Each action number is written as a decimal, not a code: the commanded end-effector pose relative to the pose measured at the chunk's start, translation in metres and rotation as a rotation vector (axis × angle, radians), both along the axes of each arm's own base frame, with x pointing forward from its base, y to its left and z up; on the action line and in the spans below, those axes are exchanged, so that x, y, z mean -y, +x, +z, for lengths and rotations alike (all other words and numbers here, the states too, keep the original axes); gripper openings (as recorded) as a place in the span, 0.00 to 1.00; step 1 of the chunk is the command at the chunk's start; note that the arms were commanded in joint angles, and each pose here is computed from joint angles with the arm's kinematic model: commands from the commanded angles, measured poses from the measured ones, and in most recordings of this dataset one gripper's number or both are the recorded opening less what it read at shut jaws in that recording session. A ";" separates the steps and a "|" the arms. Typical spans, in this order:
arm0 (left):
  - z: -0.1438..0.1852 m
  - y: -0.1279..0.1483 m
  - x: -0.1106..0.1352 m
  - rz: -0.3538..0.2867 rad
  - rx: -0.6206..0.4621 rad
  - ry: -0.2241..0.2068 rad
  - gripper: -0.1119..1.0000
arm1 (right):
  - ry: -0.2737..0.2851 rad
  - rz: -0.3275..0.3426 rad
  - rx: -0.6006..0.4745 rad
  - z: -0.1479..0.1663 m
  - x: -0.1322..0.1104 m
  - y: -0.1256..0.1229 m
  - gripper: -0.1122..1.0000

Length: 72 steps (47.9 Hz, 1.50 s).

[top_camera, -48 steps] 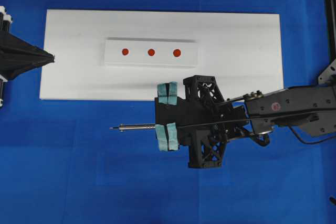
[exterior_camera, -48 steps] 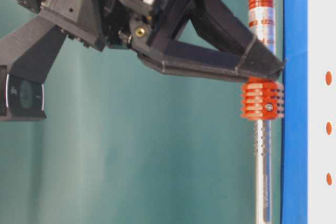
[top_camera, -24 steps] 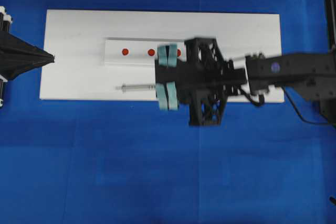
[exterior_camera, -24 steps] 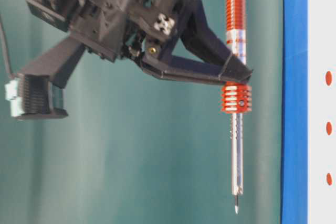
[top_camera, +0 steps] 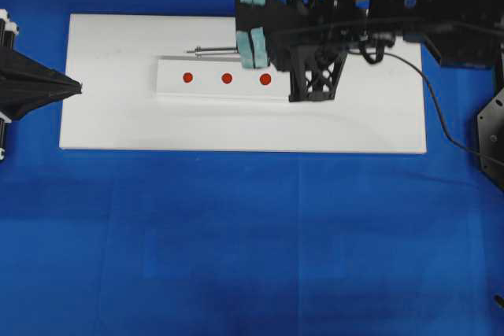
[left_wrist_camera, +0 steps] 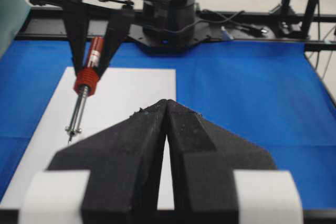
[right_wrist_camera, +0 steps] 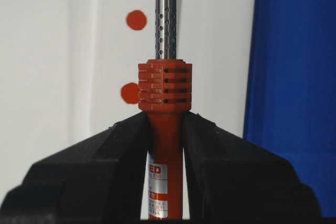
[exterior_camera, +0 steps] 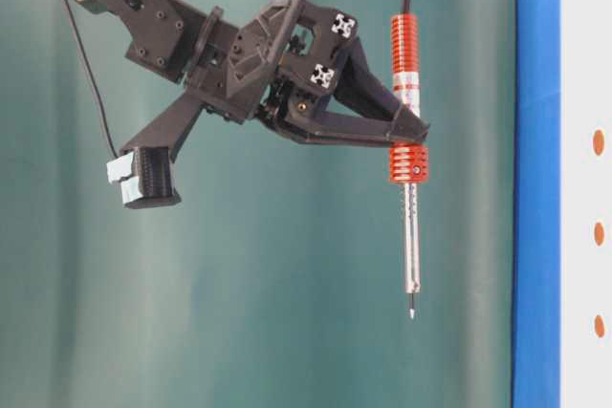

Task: Touch the tip of the soldering iron to the mark.
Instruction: 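Lift the soldering iron with the right gripper, tip pointing down, then lower the iron tip with the right gripper onto the left red dot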

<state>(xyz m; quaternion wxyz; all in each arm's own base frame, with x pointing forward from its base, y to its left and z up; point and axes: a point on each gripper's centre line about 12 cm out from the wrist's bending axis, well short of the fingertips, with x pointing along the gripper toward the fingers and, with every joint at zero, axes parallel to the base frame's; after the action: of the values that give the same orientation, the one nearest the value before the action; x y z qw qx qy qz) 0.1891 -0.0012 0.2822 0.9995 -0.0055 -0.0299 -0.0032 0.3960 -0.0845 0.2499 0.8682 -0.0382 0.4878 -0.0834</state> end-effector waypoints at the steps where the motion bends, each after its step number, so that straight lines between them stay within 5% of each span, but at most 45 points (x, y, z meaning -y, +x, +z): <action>1: 0.004 0.001 0.000 -0.002 0.011 0.003 0.10 | 0.000 -0.002 0.074 0.024 0.006 0.000 0.16; 25: 0.004 0.001 0.000 -0.002 0.011 0.004 0.10 | 0.013 0.010 0.036 0.020 0.009 0.003 0.16; 50: 0.003 0.002 0.000 -0.002 0.006 0.003 0.10 | 0.111 -0.043 -0.273 0.006 0.000 -0.019 0.16; 72: 0.003 0.002 0.000 -0.002 0.009 0.003 0.10 | 0.112 -0.050 -0.261 0.006 0.000 -0.018 0.16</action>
<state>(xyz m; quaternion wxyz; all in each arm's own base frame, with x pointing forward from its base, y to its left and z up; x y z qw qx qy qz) 0.1894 -0.0012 0.2810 0.9996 -0.0055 -0.0276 -0.0032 0.3743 -0.0842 0.2421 0.7818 0.0127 0.6194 -0.0703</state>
